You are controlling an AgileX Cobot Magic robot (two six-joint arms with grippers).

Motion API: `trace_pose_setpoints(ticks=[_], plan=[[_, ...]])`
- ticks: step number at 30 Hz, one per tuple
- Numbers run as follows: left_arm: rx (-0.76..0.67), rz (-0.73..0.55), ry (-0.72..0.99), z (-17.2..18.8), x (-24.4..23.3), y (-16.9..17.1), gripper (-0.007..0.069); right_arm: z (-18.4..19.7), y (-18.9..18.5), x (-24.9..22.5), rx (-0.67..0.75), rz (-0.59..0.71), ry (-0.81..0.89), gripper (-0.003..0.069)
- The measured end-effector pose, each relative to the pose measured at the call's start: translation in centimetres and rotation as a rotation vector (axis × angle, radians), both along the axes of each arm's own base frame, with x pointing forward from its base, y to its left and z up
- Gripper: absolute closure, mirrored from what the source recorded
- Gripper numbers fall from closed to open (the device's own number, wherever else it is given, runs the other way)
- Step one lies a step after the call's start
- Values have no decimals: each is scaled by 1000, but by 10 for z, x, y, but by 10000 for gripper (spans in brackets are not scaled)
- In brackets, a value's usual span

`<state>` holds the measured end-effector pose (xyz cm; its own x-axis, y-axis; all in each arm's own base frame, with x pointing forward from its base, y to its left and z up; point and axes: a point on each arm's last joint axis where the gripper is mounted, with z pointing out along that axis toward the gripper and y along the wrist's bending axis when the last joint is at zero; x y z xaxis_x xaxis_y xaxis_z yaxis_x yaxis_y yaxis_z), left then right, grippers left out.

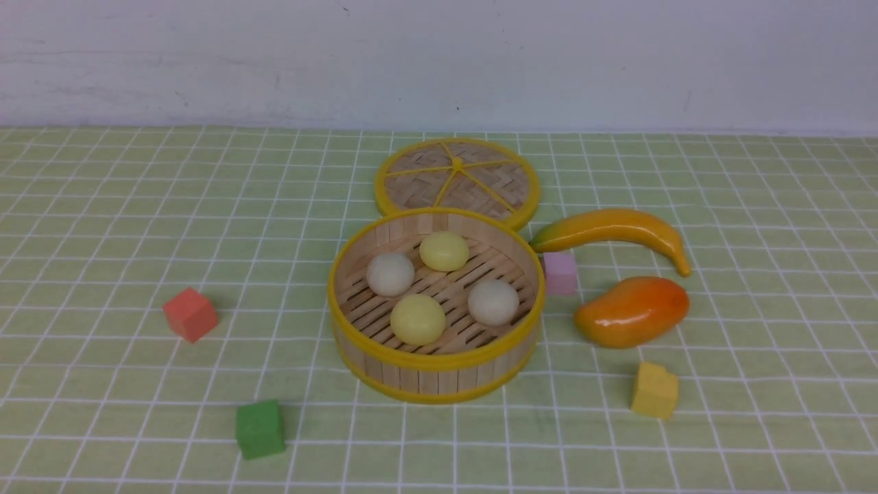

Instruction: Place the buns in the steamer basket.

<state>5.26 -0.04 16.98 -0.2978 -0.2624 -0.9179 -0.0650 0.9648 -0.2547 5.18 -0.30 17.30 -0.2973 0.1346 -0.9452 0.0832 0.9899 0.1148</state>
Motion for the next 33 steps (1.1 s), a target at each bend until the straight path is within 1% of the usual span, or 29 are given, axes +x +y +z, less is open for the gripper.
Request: trace_pose_setpoints(ticks=[33], plan=[[0, 0, 1, 0, 0, 0, 388, 0, 0, 0, 0, 0, -1, 578]])
